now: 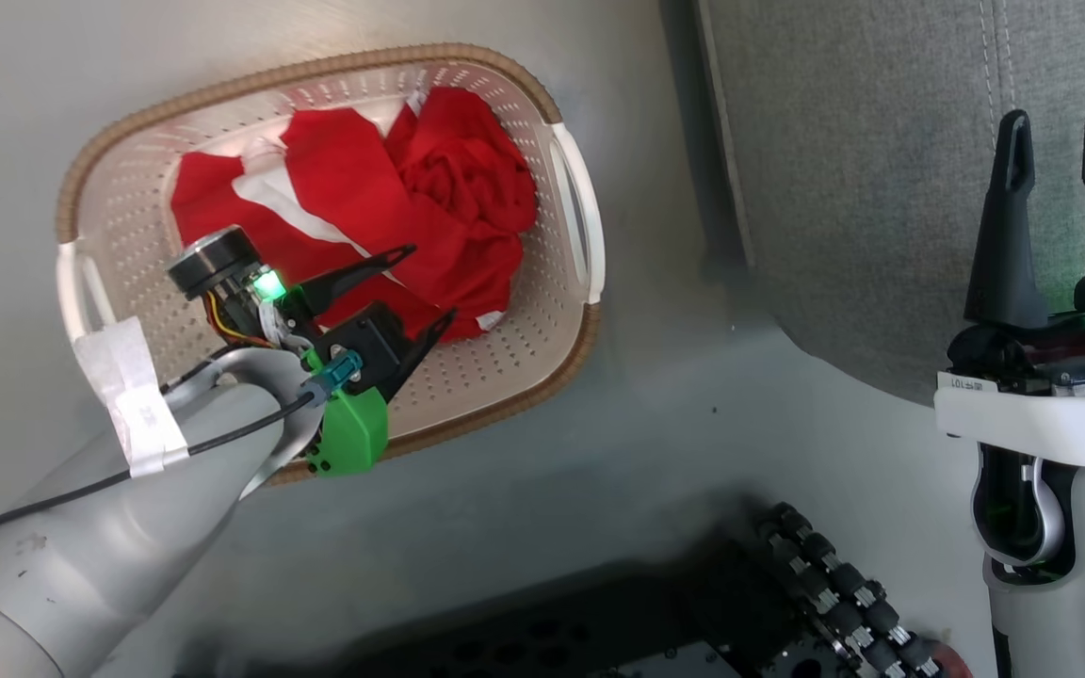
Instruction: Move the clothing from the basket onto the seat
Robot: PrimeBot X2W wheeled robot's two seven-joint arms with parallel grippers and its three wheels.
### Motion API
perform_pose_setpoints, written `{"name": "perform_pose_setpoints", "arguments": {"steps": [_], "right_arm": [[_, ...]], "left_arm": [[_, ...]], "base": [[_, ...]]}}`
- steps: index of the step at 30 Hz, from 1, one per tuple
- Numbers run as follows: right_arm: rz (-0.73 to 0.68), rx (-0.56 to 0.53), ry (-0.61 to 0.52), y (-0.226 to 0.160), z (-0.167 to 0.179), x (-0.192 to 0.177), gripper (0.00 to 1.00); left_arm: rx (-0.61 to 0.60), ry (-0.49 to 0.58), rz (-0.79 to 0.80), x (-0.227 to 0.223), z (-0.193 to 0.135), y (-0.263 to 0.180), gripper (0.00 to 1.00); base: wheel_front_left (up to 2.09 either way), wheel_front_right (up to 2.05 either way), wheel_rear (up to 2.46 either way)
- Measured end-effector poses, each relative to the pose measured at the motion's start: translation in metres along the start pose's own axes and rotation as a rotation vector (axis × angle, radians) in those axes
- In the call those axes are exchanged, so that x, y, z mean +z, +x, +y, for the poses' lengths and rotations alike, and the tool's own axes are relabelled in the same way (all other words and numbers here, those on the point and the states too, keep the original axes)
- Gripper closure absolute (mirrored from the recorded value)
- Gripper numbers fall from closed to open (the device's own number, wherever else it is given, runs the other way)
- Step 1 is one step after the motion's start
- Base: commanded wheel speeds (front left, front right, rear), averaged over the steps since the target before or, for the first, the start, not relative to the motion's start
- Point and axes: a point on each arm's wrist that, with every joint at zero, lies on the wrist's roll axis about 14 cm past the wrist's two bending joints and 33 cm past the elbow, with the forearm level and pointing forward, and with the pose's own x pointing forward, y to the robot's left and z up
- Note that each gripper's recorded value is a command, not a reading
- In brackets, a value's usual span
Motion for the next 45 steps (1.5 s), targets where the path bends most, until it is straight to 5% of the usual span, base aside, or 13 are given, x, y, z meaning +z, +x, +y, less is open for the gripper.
{"name": "perform_pose_setpoints", "arguments": {"steps": [19, 42, 43, 44, 45], "right_arm": [[-0.058, 0.038, -0.043, 0.015, 0.008, 0.005, 0.00], [-0.077, 0.045, -0.032, 0.016, 0.011, 0.006, 0.00], [-0.078, 0.046, -0.032, 0.016, 0.012, 0.006, 0.00], [-0.078, 0.047, -0.032, 0.016, 0.012, 0.007, 0.00], [-0.078, 0.048, -0.031, 0.015, 0.013, 0.006, 0.00]], "left_arm": [[-0.012, 0.088, 0.120, -0.056, 0.014, 0.019, 0.00], [-0.002, 0.186, 0.142, -0.061, 0.020, 0.025, 0.00], [-0.010, 0.195, 0.151, -0.063, 0.018, 0.024, 0.29], [-0.013, 0.195, 0.157, -0.064, 0.018, 0.024, 1.00], [-0.015, 0.197, 0.159, -0.065, 0.018, 0.024, 1.00]], "base": [[0.00, 0.00, 0.00], [0.00, 0.00, 0.00], [0.00, 0.00, 0.00], [0.00, 0.00, 0.00], [0.00, 0.00, 0.00]]}}
